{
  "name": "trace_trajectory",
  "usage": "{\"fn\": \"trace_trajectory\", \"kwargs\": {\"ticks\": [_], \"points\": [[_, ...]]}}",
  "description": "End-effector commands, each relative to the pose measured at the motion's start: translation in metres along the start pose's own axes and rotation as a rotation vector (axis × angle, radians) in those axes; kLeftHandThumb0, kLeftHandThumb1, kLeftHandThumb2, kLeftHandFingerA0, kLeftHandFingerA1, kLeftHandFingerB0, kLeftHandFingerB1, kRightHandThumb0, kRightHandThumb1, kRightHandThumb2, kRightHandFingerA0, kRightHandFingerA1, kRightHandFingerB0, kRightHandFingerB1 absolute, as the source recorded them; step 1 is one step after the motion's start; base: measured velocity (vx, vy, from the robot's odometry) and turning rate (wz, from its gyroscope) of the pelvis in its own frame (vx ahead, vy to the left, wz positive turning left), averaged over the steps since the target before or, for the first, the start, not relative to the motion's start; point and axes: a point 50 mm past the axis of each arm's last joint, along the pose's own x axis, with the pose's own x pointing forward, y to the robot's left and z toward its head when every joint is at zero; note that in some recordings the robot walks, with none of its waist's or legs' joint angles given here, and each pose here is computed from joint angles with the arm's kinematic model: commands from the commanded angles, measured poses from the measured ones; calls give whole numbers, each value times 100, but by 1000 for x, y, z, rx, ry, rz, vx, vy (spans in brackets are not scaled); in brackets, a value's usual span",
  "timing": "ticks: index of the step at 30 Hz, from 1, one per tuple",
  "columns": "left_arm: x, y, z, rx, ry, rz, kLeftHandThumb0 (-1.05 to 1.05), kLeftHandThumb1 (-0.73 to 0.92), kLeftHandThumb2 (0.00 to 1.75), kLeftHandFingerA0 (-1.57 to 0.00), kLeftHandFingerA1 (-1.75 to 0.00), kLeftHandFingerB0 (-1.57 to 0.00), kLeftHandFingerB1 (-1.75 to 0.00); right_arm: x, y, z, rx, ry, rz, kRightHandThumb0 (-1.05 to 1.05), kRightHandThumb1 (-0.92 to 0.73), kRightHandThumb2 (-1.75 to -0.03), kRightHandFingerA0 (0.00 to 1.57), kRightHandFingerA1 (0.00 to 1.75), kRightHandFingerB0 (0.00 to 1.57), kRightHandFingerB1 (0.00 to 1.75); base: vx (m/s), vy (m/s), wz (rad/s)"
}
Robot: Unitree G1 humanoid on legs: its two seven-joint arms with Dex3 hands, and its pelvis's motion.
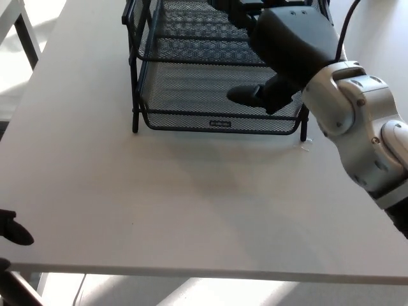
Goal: The robot uses its right hand to grab the drawer kept on the middle of the desk and pull it out towards the robot
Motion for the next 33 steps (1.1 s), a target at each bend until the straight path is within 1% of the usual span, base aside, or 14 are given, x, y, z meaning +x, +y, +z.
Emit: {"fn": "trace_trajectory", "kwargs": {"ticks": [1, 6, 8, 12, 13, 16, 18, 19, 20, 21, 25, 31, 32, 33], "points": [[1, 0, 2, 14, 1, -24, -31, 58, 57, -77, -86, -79, -57, 7, -1, -6, -85, 24, -37, -68, -38, -78, 0, 31, 6, 36, 0, 0, 0], [3, 0, 4, 19, -18, -15, -28, 56, 57, -80, -86, -82, -57, 17, 8, -27, -101, 125, -46, -56, -30, -69, 0, 24, 4, 37, 0, 0, 0], [4, 1, 4, 22, -27, -12, -28, 56, 57, -80, -86, -82, -57, 19, 9, -31, -99, 139, -59, -50, -37, -67, 0, 19, 7, 37, 0, 0, 0], [4, 1, 3, 19, -25, -16, -29, 56, 57, -80, -88, -82, -58, 23, 13, -42, -264, 190, -111, -49, -29, -73, 0, 36, 0, 39, 0, 0, 0], [3, 1, 3, 22, -23, -19, -29, 57, 57, -80, -89, -82, -58, 23, 14, -45, -303, 201, -107, -51, -41, -71, 0, 28, 2, 33, 0, 0, 0], [3, 1, 3, 15, -21, -21, -30, 57, 57, -79, -87, -81, -58, 24, 16, -50, -381, 218, -137, -51, -49, -56, 3, 38, 6, 35, 0, 0, 0], [4, 2, 4, 22, -26, -18, -29, 57, 57, -79, -86, -81, -58, 25, 16, -53, -443, 219, -145, -56, -45, -69, 5, 48, 4, 37, 0, 0, 0], [4, 3, 4, 26, -19, -25, -29, 58, 57, -79, -88, -80, -58, 23, 17, -55, -519, 179, -194, -36, -32, -85, 27, 60, 0, 50, 0, 0, 0], [4, 3, 4, 26, -19, -25, -29, 58, 57, -79, -88, -80, -58, 23, 17, -55, -527, 174, -200, -36, -32, -85, 27, 60, 0, 50, 0, 0, 0], [5, 3, 4, 31, -19, -29, -30, 58, 57, -78, -88, -79, -58, 22, 18, -56, -559, 160, -204, -26, -54, -59, 50, 58, 12, 45, 0, 0, 0], [5, 4, 5, 27, -26, -25, -30, 57, 57, -79, -90, -81, -59, 18, 20, -60, -639, 84, -182, -18, -48, -73, 53, 58, 25, 44, 0, 0, 0], [6, 6, 6, 40, -35, -20, -28, 57, 57, -79, -87, -81, -58, 14, 21, -61, -620, -29, -224, -17, -45, -67, 70, 63, 53, 43, 0, 0, 0], [6, 6, 5, 42, -35, -19, -29, 57, 57, -79, -88, -81, -60, 12, 22, -60, -626, -64, -257, -26, -45, -60, 95, 103, 69, 45, 0, 0, 0], [6, 6, 5, 43, -36, -19, -29, 57, 57, -79, -88, -81, -60, 11, 23, -60, -629, -75, -276, -26, -45, -60, 95, 103, 69, 45, 0, 0, 0]]}}
